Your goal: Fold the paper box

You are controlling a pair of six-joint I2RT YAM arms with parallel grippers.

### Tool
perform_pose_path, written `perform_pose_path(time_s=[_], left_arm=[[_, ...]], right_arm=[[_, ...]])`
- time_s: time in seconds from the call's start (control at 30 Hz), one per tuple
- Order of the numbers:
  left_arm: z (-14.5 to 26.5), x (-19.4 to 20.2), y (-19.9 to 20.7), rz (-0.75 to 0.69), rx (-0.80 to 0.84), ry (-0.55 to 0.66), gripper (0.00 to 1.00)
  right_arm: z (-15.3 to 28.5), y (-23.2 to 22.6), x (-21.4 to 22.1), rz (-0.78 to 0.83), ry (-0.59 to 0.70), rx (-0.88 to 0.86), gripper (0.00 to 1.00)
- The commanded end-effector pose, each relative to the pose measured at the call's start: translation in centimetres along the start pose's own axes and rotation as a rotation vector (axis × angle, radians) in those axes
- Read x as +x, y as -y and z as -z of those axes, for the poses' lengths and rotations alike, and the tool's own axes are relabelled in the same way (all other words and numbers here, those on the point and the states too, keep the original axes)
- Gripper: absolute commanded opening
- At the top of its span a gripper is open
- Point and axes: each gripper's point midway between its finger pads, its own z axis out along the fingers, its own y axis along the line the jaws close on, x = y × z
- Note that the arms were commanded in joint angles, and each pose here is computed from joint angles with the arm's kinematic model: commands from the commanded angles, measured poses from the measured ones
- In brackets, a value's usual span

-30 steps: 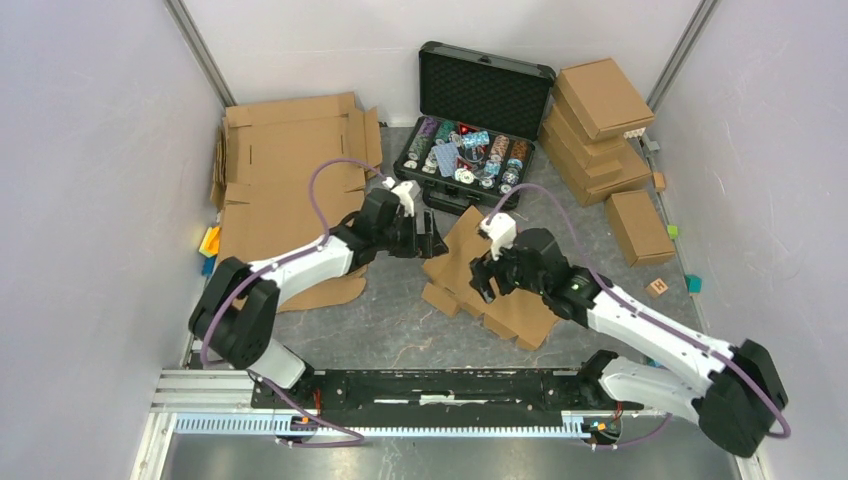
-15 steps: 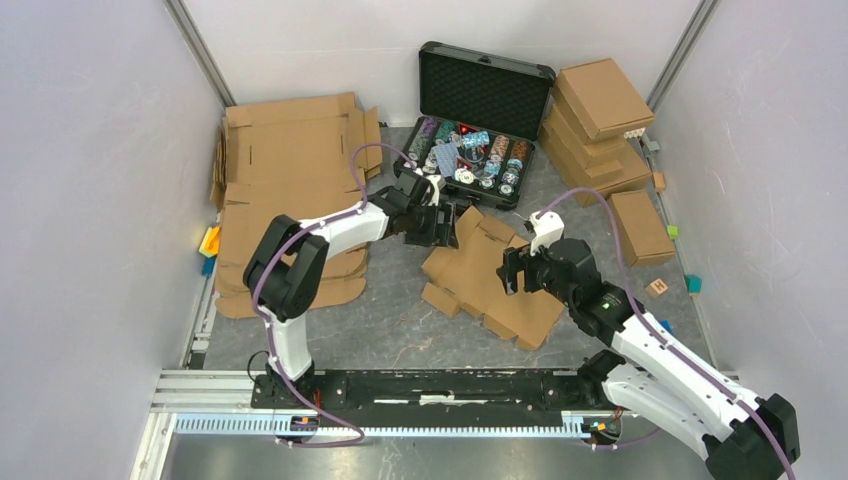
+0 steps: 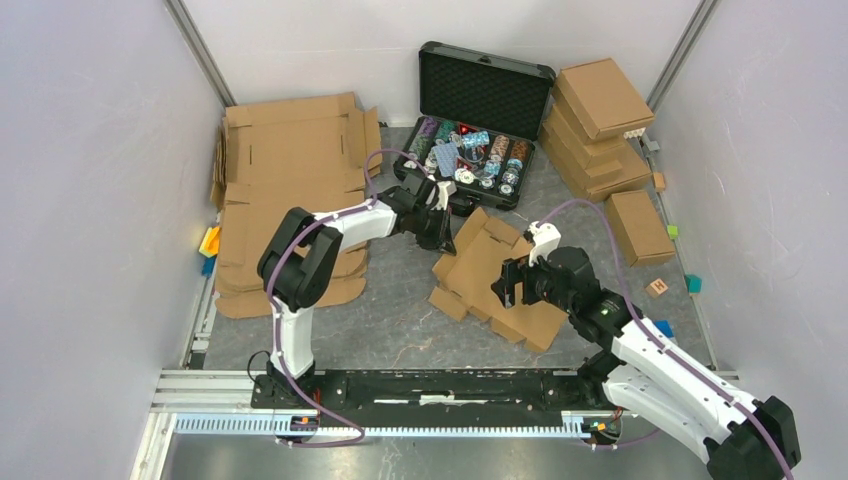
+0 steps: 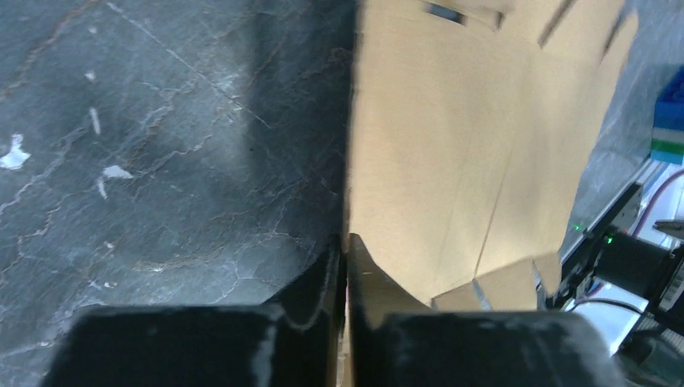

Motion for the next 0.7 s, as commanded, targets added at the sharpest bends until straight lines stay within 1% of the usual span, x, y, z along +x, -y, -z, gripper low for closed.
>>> perform_pose_path(time_s=[0.0, 0.07, 0.17, 0.23, 0.33, 0.4, 0.53, 0.67], left_arm=[[0.6, -1.4, 1.8, -0.049, 0.067, 0.024, 0.02], [1.4, -1.6, 2.1, -0.062, 0.054, 0.047, 0.02], [3.5, -1.7, 3.1, -0.124, 0.014, 0.112, 0.02], [5.3, -1.9, 3.5, -0.172, -0.035, 0.179, 0.02], [7.7, -1.9, 2.9, -0.202, -0.114, 0.275, 0.02], [9.0, -1.6, 2.5, -0.217, -0.137, 0.334, 0.02], [11.6, -1.0, 3.1, -0.272, -0.108, 0.472, 0.02], [14.1, -0.2, 3.0, -0.300, -0.112, 0.584, 0.02]], right_arm=[[0.8, -0.9, -3.2, -0.010, 0.088, -0.023, 0.88], [0.8, -1.1, -3.2, -0.016, 0.090, -0.032, 0.89], [0.8, -1.3, -3.5, -0.020, 0.093, -0.041, 0.90], [0.9, -1.2, -3.9, -0.022, 0.106, -0.033, 0.91], [0.9, -1.6, -4.5, -0.032, 0.127, -0.055, 0.98], [0.8, -2.0, -5.1, -0.044, 0.134, -0.079, 0.98], [0.4, -2.0, -6.2, -0.070, 0.166, -0.098, 0.98], [0.6, 0.4, -7.4, -0.070, 0.174, -0.024, 0.98]])
